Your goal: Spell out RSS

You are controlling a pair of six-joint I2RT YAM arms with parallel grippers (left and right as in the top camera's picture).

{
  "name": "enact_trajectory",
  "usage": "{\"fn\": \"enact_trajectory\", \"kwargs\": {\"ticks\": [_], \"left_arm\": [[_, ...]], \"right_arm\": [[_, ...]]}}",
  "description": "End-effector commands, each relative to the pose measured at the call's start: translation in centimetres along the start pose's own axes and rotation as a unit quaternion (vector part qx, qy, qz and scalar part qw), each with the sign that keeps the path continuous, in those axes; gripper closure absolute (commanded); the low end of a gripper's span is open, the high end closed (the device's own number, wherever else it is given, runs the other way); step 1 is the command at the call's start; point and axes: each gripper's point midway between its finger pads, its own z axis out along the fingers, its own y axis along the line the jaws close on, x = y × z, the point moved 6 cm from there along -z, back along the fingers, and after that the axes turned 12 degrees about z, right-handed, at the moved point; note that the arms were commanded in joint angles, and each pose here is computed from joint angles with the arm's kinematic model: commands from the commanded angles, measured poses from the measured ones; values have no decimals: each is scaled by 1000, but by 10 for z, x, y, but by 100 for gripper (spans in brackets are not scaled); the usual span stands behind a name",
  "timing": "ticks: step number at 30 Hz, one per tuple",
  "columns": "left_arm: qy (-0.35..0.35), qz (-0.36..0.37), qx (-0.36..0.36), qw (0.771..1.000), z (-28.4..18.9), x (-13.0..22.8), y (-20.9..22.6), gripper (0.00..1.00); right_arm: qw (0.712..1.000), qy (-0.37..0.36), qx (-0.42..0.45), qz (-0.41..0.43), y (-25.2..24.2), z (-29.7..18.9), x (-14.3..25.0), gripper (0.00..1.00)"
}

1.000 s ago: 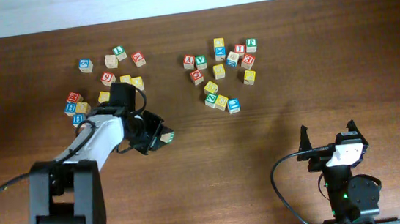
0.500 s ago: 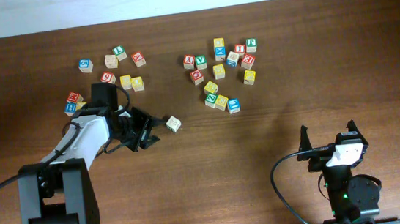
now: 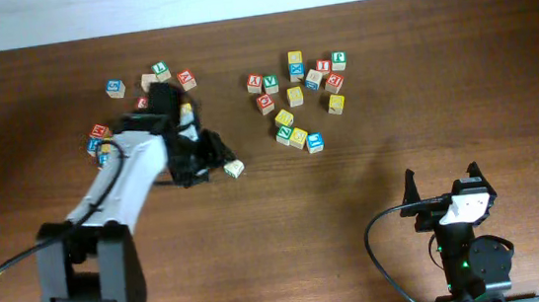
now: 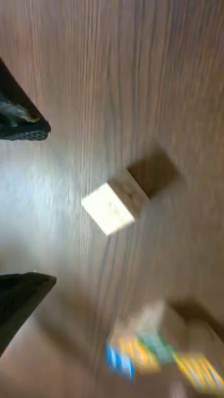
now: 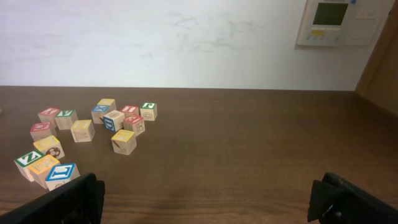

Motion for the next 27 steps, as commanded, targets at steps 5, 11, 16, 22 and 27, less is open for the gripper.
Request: {"fn": "enact_trajectory", "kwargs": {"ticks": [5, 11, 16, 22, 27], "left_arm": [[-54, -12, -168, 984, 4, 8, -11, 36], [-82, -85, -151, 981, 11, 10, -30, 35], [-109, -118, -200, 967, 26, 8, -26, 38], [-103, -131, -204, 965, 36, 8, -24, 50], [-113, -147, -197, 963, 38, 5, -25, 52]], "right_arm": [[1000, 2, 3, 5, -2, 0, 2, 2], [1000, 2, 3, 5, -2, 0, 2, 2], [1000, 2, 3, 5, -2, 0, 2, 2], [1000, 2, 3, 5, -2, 0, 2, 2], [1000, 2, 3, 5, -2, 0, 2, 2]]}}
